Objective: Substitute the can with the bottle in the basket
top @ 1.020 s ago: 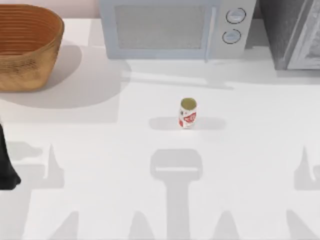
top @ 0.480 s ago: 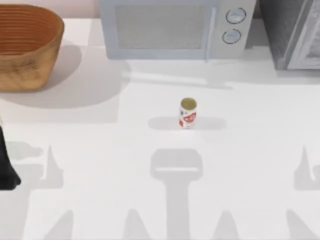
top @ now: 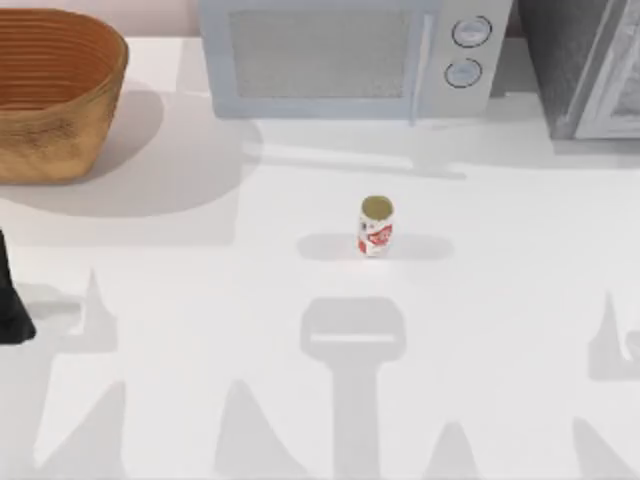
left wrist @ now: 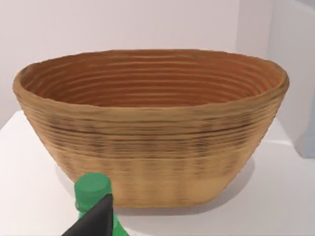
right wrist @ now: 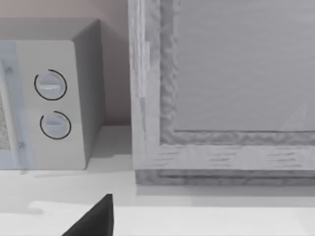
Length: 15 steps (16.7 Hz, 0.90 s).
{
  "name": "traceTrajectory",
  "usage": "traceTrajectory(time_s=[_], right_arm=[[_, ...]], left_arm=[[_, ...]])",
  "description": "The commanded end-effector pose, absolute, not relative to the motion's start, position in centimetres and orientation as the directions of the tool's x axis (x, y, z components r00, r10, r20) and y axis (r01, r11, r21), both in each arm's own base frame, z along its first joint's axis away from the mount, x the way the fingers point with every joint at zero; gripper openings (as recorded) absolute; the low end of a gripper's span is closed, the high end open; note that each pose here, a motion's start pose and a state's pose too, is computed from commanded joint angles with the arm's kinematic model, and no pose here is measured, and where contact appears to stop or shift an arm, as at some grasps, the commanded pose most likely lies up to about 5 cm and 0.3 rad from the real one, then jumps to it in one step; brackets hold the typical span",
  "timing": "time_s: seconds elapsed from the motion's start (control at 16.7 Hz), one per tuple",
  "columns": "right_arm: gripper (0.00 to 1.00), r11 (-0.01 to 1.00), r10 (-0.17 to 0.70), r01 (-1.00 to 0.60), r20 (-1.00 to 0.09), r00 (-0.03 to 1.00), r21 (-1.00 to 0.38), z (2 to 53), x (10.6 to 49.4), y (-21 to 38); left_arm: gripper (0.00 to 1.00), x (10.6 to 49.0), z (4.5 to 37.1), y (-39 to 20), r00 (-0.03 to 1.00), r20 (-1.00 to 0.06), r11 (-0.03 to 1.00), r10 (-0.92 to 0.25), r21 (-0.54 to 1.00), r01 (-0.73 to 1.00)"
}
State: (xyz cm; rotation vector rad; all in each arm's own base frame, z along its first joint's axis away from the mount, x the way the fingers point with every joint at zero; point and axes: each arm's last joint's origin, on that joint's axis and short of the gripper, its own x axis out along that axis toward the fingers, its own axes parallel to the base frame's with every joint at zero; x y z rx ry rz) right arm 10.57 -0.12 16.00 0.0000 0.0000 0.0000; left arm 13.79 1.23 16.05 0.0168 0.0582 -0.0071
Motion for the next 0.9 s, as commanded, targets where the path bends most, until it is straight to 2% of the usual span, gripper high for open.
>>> traceTrajectory(time_s=[0.48, 0.9], right_arm=[[1.00, 1.000, 0.000, 0.000, 0.000, 1.000, 0.000, 16.0, 10.6, -0.1], [1.00, 1.000, 0.000, 0.000, 0.000, 1.000, 0.000, 16.0, 10.6, -0.1]], left_arm=[[1.00, 17.5, 13.0, 4.4, 0.991, -0.136, 1.000, -0.012, 0.019, 0.015], [1.00, 18.4, 9.0, 6.9, 0.982, -0.186, 1.000, -0.018, 0.002, 0.019]])
